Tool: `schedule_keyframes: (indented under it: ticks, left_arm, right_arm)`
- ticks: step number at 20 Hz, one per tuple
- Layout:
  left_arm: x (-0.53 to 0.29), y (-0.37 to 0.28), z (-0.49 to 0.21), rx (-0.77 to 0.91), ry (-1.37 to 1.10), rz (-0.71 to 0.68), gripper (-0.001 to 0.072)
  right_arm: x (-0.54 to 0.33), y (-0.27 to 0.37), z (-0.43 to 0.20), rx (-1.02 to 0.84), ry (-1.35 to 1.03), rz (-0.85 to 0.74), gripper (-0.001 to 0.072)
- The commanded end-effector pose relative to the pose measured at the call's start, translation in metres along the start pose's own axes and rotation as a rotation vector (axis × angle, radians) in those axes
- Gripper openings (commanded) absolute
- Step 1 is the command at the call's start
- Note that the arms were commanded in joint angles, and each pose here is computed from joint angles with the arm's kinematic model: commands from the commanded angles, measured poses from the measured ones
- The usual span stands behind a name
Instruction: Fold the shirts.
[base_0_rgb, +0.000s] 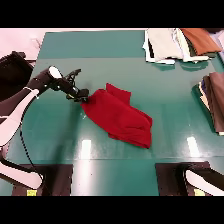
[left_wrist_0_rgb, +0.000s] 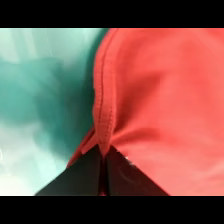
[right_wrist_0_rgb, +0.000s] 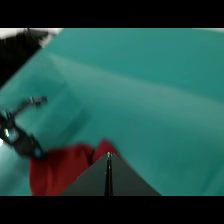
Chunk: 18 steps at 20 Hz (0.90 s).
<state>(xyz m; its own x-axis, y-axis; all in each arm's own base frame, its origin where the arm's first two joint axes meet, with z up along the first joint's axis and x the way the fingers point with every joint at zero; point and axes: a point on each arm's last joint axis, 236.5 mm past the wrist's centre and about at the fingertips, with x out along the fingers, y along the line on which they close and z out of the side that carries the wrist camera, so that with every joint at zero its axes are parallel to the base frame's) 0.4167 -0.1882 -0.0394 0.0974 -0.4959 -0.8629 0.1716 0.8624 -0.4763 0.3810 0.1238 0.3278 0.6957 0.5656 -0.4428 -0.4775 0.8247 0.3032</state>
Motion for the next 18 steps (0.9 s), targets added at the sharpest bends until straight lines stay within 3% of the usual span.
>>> schedule_keyframes:
  ticks: [1, 5, 6, 7, 8, 12, 16, 17, 18]
  left_arm:
    - [-0.042, -0.014, 0.03, 0.083, -0.108, 0.016, 0.0025]
    - [-0.088, -0.037, 0.056, 0.15, -0.235, 0.024, 0.0025]
    - [-0.09, -0.038, 0.057, 0.152, -0.239, 0.023, 0.0025]
    - [-0.09, -0.038, 0.056, 0.15, -0.236, 0.023, 0.0025]
    - [-0.09, -0.038, 0.056, 0.15, -0.235, 0.023, 0.0025]
    - [-0.09, -0.038, 0.056, 0.148, -0.238, 0.022, 0.0025]
    - [-0.09, -0.038, 0.056, 0.148, -0.236, 0.022, 0.0026]
    - [-0.09, -0.038, 0.056, 0.148, -0.235, 0.022, 0.0025]
    - [-0.09, -0.038, 0.055, 0.148, -0.233, 0.022, 0.0025]
  right_arm:
    - [0.024, -0.038, -0.091, 0.185, 0.279, 0.001, 0.0018]
    - [0.062, -0.082, -0.229, 0.478, 0.511, -0.031, 0.0023]
    - [0.07, -0.087, -0.262, 0.539, 0.548, -0.045, 0.014]
    - [0.077, -0.091, -0.296, 0.599, 0.579, -0.062, 0.0398]
    - [0.08, -0.092, -0.325, 0.65, 0.606, -0.078, 0.0451]
    - [0.089, -0.076, -0.39, 0.765, 0.715, -0.066, 0.045]
    - [0.124, -0.053, -0.402, 0.698, 0.778, -0.015, 0.0446]
    - [0.135, -0.049, -0.401, 0.67, 0.788, -0.007, 0.0414]
    - [0.145, -0.046, -0.4, 0.645, 0.793, -0.001, 0.0307]
